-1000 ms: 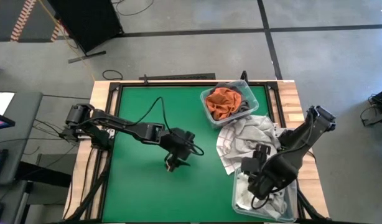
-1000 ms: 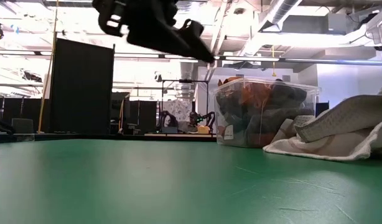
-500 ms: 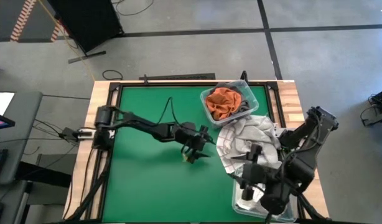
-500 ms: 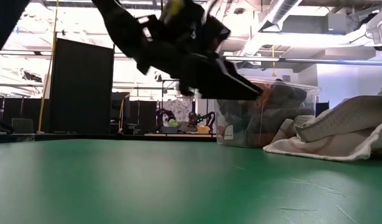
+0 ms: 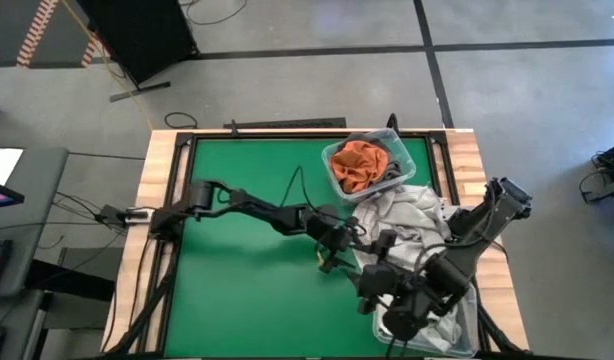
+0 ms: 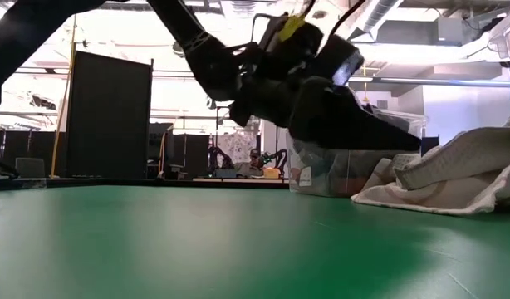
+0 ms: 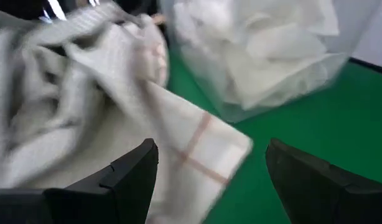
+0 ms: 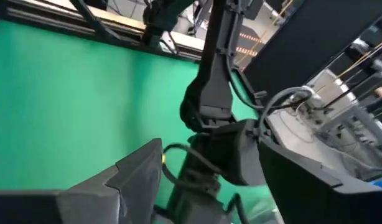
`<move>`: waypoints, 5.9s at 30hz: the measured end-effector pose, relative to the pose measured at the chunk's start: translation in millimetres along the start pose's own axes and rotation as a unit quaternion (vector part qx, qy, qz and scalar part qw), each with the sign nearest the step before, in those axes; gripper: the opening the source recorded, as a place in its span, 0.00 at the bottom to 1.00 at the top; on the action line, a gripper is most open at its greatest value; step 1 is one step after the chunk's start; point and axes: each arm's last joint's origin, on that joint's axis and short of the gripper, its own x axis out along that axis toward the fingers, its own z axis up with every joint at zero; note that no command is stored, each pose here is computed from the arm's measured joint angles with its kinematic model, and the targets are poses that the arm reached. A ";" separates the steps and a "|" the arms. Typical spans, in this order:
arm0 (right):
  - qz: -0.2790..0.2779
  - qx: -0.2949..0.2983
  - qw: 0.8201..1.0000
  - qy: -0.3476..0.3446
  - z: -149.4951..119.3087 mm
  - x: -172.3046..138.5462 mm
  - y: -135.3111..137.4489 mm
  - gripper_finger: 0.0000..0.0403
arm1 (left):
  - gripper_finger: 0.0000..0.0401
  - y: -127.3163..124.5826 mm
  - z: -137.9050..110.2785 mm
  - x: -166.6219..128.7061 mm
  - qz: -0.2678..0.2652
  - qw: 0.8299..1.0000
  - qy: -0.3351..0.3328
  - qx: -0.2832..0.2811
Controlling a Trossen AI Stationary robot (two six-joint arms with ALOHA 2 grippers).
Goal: Sort towels by color in basket
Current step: Put the light gray towel into the bottom transparent bin
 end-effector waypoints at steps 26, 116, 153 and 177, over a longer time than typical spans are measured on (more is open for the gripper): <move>-0.006 0.012 1.000 0.000 -3.6 8.6 1.8 0.73 | 0.02 7.4 -13.8 28.7 0.102 0.984 0.144 0.017; -0.003 0.024 1.000 -0.002 -3.9 6.6 2.8 0.73 | 0.49 -66.4 -44.1 -157.1 0.070 0.936 0.324 -0.116; 0.172 0.216 0.955 0.107 -86.0 -145.5 32.1 0.73 | 0.07 -68.7 219.0 -159.2 0.054 0.989 -0.044 0.131; 0.100 0.267 0.904 0.318 -112.0 -160.0 17.4 0.73 | 0.07 -34.7 207.7 -31.9 0.041 0.983 -0.115 0.141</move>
